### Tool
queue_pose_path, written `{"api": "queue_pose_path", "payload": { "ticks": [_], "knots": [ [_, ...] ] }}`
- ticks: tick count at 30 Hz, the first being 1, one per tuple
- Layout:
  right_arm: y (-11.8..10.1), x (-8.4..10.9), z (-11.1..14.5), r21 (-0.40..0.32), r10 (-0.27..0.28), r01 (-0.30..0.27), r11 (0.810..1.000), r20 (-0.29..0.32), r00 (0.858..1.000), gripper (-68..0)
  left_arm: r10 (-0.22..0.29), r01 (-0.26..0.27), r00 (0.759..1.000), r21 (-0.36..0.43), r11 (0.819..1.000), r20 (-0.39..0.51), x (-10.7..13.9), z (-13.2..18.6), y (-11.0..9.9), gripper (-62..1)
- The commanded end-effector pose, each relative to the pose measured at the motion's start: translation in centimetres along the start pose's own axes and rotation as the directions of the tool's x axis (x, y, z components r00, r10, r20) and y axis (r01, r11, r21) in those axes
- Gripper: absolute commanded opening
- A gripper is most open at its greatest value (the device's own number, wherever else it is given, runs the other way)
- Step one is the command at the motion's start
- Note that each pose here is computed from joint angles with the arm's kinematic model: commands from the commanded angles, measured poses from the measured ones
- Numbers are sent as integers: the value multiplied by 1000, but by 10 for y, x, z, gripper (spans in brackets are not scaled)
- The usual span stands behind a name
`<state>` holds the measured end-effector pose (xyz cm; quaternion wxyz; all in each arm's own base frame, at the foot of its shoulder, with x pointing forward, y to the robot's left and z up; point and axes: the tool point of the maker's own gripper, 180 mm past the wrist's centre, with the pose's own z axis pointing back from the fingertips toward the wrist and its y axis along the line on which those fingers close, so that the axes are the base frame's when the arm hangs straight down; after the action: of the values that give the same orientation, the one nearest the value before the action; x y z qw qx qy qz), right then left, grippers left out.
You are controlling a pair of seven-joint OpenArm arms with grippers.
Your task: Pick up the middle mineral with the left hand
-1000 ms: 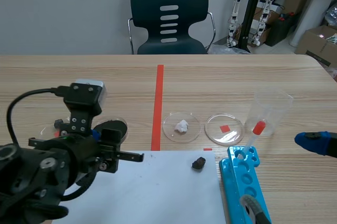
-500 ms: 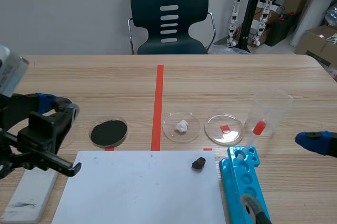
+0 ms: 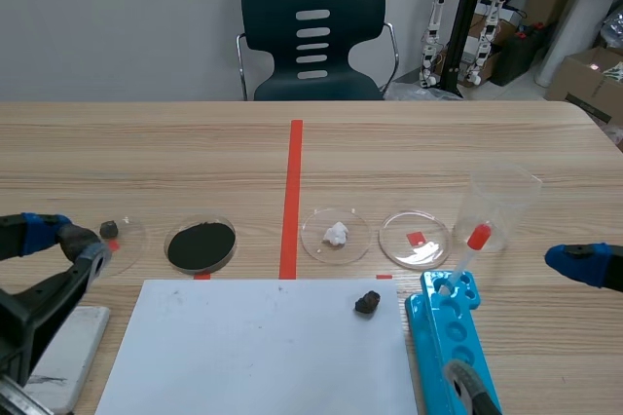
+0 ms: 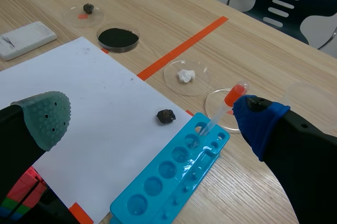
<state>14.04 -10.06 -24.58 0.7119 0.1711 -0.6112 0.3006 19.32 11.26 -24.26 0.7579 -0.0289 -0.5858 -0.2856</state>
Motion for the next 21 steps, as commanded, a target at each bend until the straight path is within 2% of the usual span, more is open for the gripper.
{"api": "queue_pose_path", "payload": {
  "ticks": [1, 21],
  "knots": [
    [-1, 8, -1, -3, -3, 3, 1000, 30, 1000, -22, 6, -6, 1000, -9, 1000, 28, 8, -1, -2, -493],
    [-1, 8, -1, -3, -3, 3, 1000, 30, 1000, -22, 7, -7, 1000, -25, 1000, 24, 7, -1, -5, -493]
  ]
}}
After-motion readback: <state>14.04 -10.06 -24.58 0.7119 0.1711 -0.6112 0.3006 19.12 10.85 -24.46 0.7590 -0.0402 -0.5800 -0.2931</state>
